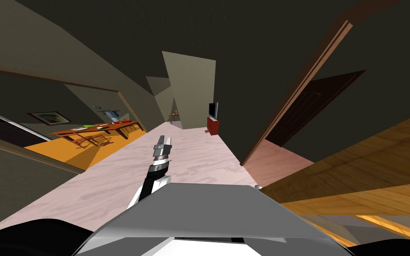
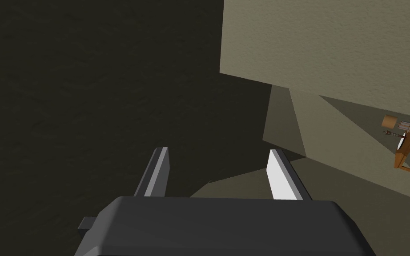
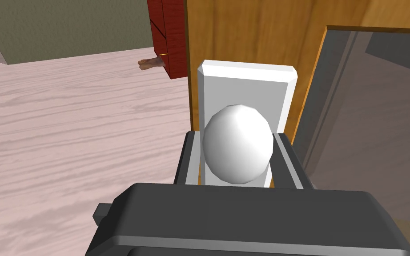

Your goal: Pull the door open

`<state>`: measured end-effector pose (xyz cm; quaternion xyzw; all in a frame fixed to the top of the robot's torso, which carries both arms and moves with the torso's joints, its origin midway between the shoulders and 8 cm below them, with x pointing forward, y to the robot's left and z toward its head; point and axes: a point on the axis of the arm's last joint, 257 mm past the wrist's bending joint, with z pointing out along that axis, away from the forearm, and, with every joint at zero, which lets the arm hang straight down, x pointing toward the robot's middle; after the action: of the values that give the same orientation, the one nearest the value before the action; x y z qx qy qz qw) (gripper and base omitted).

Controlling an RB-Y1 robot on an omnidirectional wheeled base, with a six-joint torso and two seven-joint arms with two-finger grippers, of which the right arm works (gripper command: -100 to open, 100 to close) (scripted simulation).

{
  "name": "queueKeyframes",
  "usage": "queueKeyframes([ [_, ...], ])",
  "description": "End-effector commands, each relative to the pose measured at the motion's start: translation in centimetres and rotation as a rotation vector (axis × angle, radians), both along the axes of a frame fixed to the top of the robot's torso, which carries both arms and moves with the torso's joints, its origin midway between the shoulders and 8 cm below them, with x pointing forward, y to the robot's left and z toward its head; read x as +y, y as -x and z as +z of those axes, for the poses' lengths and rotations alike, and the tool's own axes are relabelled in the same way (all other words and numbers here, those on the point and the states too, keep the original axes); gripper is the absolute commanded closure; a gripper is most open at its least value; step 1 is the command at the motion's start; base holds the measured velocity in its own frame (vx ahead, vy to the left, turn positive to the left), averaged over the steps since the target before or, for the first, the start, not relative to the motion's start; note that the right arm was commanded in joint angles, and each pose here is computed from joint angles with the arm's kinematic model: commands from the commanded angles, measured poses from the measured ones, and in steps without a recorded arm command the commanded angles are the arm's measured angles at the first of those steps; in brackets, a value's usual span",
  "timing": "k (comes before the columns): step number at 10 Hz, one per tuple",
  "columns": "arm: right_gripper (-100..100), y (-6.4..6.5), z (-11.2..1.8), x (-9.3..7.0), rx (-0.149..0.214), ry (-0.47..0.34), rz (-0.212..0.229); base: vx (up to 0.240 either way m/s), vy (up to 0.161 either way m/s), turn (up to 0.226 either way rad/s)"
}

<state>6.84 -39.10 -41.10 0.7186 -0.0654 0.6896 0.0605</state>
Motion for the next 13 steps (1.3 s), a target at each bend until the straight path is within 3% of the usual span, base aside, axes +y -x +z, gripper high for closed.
queueKeyframes([
  [1,100,0.3,-0.03,-0.01,0.002,0.0,-0.004,-0.037,-0.003,0.025],
  [13,100,0.54,0.2,0.13,-0.007,0.002,-0.01,-0.013,-0.001,0.007],
])
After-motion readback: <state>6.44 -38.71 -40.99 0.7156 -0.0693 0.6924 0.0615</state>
